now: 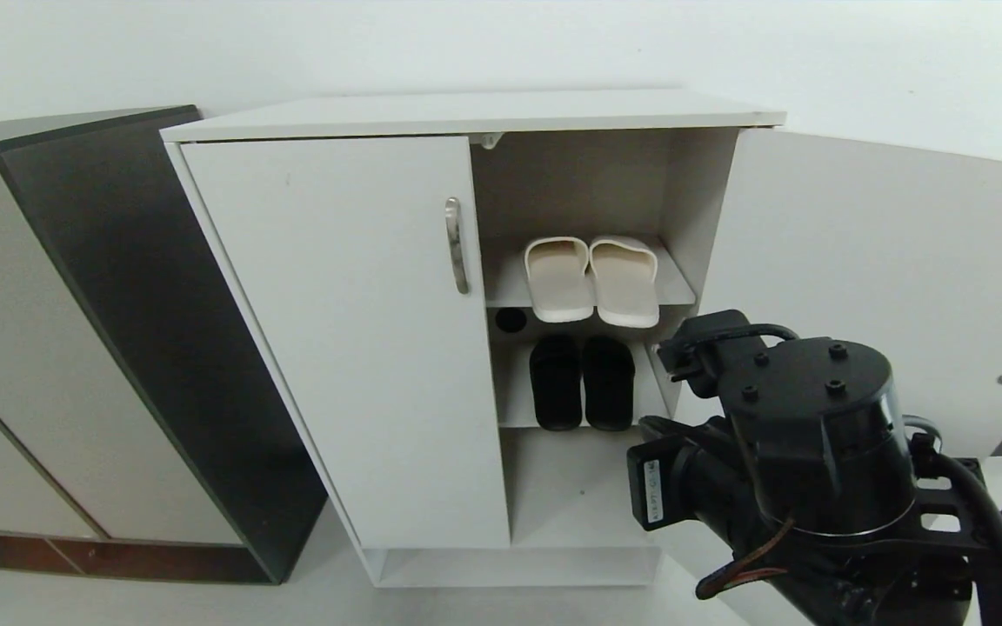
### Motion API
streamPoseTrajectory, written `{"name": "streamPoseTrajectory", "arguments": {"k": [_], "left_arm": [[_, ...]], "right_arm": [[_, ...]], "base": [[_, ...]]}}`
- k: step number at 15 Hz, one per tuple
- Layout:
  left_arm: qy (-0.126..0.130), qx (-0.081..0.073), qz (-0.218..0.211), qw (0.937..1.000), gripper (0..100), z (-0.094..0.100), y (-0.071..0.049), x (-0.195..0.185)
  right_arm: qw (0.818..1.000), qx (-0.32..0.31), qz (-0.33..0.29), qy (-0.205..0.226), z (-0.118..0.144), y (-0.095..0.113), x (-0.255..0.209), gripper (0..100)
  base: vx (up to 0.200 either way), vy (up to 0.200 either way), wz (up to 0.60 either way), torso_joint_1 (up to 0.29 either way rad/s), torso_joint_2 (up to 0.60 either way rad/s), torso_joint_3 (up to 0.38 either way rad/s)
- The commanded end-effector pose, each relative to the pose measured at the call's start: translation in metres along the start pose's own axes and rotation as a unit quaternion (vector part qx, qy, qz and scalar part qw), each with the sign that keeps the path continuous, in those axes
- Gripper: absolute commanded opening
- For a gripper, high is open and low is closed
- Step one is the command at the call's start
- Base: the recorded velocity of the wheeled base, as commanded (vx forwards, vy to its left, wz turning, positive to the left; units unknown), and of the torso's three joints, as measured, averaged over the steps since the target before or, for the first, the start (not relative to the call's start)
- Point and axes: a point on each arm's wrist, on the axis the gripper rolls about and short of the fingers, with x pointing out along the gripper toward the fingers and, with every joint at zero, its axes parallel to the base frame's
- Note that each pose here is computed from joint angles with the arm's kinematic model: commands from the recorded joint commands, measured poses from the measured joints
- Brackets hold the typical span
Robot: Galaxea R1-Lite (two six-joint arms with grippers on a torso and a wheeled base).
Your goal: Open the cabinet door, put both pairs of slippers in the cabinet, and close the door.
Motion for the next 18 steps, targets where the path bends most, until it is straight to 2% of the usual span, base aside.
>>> {"name": "streamPoseTrajectory", "arguments": {"k": [1, 7, 18], "left_arm": [[0.000, 0.000, 0.000, 1.0000, 0, 0.000, 0.000, 0.000], [0.000, 0.000, 0.000, 1.0000, 0, 0.000, 0.000, 0.000], [0.000, -0.001, 0.001, 1.0000, 0, 0.000, 0.000, 0.000]], "right_arm": [[1.000, -0.006, -0.002, 0.006, -0.005, -0.001, 0.001, 0], [1.000, 0.001, -0.002, 0.000, -0.005, -0.003, 0.003, 0], [1.000, -0.016, 0.000, 0.025, -0.019, -0.001, 0.012, 0]], "base": [[-0.200, 0.000, 0.00, 0.002, 0.01, 0.002], [0.000, 0.000, 0.00, 0.000, 0.00, 0.000], [0.000, 0.000, 0.00, 0.000, 0.00, 0.000]]}}
